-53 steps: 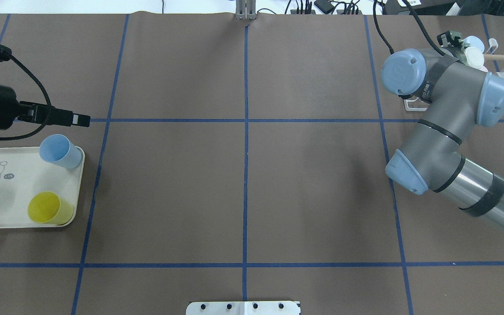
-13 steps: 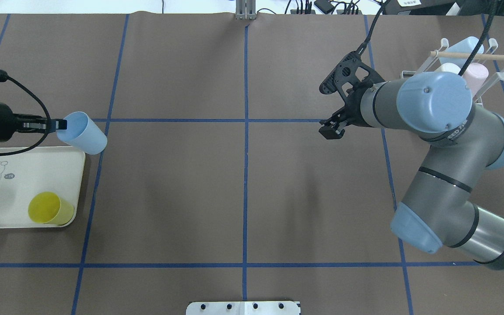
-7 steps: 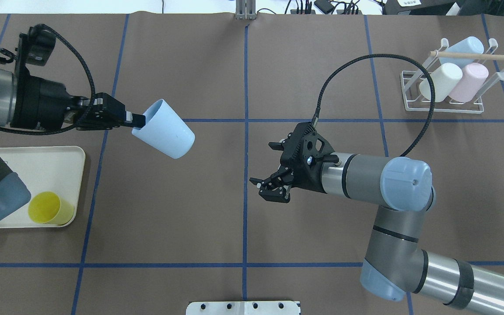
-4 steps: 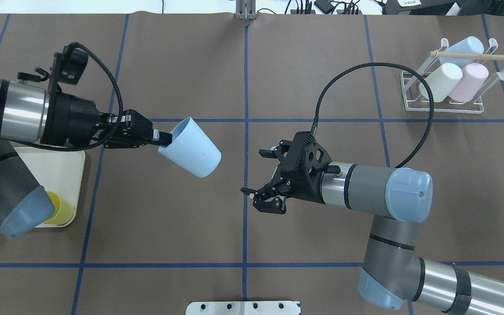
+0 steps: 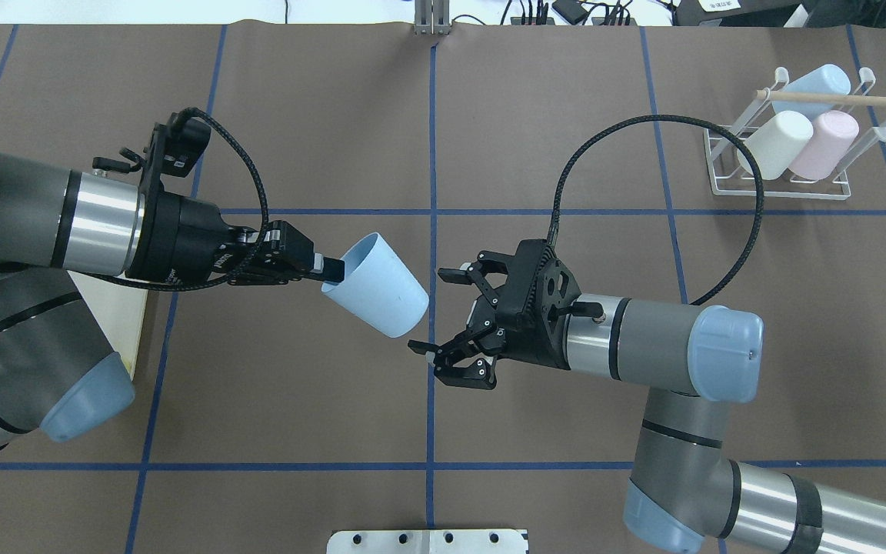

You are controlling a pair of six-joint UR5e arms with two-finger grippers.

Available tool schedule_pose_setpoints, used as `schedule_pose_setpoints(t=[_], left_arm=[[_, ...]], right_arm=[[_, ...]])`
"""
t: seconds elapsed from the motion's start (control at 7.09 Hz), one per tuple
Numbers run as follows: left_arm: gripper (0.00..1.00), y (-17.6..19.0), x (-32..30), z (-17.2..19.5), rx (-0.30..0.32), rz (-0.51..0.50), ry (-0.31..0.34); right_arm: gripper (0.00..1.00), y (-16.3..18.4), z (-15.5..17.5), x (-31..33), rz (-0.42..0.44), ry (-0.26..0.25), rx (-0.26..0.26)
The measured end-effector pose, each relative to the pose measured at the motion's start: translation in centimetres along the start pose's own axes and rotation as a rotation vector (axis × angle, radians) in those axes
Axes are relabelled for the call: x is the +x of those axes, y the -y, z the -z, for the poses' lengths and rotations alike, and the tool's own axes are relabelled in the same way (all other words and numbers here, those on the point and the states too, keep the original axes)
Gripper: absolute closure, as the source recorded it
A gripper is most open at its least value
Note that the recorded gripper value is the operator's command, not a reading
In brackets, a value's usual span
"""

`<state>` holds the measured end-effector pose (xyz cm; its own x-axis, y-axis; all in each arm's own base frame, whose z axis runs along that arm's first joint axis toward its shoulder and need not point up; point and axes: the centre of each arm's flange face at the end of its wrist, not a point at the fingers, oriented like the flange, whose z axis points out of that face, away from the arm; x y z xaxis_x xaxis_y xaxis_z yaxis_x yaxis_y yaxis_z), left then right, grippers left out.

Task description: Transfer IKEA cup to right arm and place on rack

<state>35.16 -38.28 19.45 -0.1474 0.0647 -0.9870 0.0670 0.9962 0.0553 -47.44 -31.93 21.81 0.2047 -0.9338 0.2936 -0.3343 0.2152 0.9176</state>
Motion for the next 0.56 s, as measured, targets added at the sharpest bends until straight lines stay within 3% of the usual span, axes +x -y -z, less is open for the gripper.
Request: schedule_pose_setpoints(t=[0.56], left_arm=[[1.0,-0.3,-0.6,-2.3,0.023,0.013,0.006]], right_arm=[[0.01,0.3,0.0,-0.2,0.001,-0.003,0.013]])
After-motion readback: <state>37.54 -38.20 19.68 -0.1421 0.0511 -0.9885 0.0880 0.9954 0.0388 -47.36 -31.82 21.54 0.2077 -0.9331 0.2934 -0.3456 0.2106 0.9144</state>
